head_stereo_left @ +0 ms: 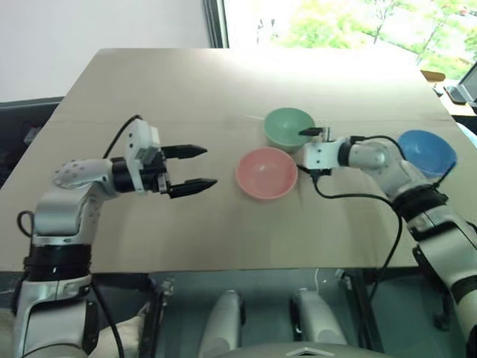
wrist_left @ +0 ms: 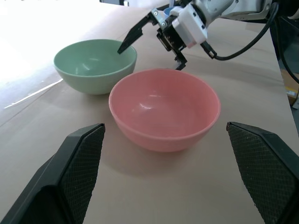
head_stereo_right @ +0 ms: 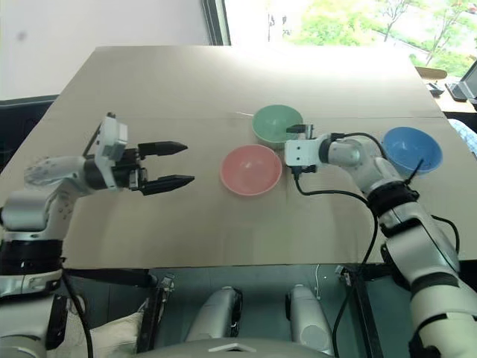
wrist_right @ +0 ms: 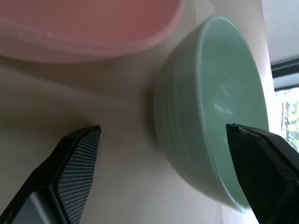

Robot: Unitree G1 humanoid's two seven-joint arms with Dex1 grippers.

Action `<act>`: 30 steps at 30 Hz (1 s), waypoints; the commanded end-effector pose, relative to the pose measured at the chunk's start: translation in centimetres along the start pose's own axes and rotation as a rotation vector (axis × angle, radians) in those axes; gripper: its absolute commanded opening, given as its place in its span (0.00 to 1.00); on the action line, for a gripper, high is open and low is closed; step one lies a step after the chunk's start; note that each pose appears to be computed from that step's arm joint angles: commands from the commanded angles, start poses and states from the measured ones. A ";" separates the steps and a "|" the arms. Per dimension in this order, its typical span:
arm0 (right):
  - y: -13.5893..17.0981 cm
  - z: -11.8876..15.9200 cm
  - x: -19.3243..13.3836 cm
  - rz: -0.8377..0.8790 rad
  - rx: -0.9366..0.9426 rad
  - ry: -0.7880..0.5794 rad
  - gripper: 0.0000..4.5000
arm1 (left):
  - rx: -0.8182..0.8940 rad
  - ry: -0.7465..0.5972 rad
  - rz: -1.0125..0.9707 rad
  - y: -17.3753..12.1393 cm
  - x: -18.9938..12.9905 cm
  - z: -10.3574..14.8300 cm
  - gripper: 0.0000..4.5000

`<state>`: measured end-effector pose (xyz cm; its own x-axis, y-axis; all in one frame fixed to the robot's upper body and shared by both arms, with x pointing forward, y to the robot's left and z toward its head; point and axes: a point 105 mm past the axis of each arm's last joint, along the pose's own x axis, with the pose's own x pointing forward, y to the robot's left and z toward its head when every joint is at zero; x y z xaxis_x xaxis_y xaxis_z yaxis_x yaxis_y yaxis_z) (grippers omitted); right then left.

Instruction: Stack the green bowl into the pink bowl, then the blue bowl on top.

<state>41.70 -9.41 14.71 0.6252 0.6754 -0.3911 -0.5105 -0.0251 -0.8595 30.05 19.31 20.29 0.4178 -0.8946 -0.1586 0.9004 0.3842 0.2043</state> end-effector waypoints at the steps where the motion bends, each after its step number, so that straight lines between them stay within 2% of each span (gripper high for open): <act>1: -1.1 1.2 1.0 0.014 -0.079 -0.034 0.83 | 0.033 -0.019 0.050 -0.6 -1.1 1.0 1.00; 4: -1.8 1.4 1.2 0.001 -0.099 -0.042 0.56 | 0.026 -0.029 0.068 -1.1 -1.1 1.1 1.00; 5: -1.8 1.3 1.2 0.004 -0.103 -0.042 0.52 | 0.027 -0.029 0.068 -1.3 -1.0 1.1 1.00; 6: -1.8 1.3 1.2 0.005 -0.107 -0.042 0.41 | 0.032 -0.027 0.068 -1.4 -0.9 1.2 1.00; 8: -1.8 1.2 1.0 0.015 -0.111 -0.045 0.24 | 0.035 -0.038 0.068 -1.6 -0.7 1.4 1.00; 9: -1.8 1.1 1.0 0.016 -0.117 -0.044 0.12 | 0.036 -0.042 0.068 -1.7 -0.6 1.5 1.00; 10: -1.9 1.1 0.9 0.013 -0.122 -0.042 0.09 | 0.037 -0.046 0.069 -1.7 -0.5 1.5 1.00; 11: -2.2 1.0 0.7 0.002 -0.129 -0.042 0.00 | 0.035 -0.050 0.069 -1.6 -0.3 1.5 1.00; 16: -4.0 1.5 -1.0 -0.055 -0.139 -0.084 0.00 | 0.028 -0.066 0.065 -1.3 0.7 1.1 1.00; 18: -4.8 3.1 -2.1 -0.074 -0.063 -0.179 0.00 | 0.028 -0.070 0.053 -1.4 1.1 1.0 1.00; 20: -5.0 6.2 -4.0 -0.053 0.036 -0.327 0.00 | 0.030 -0.072 0.052 -1.2 1.3 0.9 1.00; 23: -3.8 10.3 -6.7 0.021 0.118 -0.452 0.00 | 0.025 -0.085 0.058 -0.7 1.3 0.9 1.00; 26: -0.5 13.9 -7.8 0.119 0.196 -0.500 0.00 | 0.021 -0.093 0.084 0.3 1.2 0.6 1.00; 28: 1.6 14.7 -7.6 0.182 0.251 -0.482 0.00 | 0.023 -0.091 0.081 0.5 1.2 0.4 1.00; 29: 2.2 14.3 -7.0 0.193 0.268 -0.441 0.00 | 0.030 -0.090 0.065 0.4 1.2 0.4 1.00; 30: 2.6 13.8 -6.5 0.195 0.276 -0.410 0.16 | 0.035 -0.089 0.055 0.3 1.2 0.5 1.00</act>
<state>27.65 -3.60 19.92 0.2010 0.9296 -0.3089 -0.7581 -0.0521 -0.6500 30.98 18.52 19.62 0.4795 -0.8747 -0.0708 0.8669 0.4596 0.1929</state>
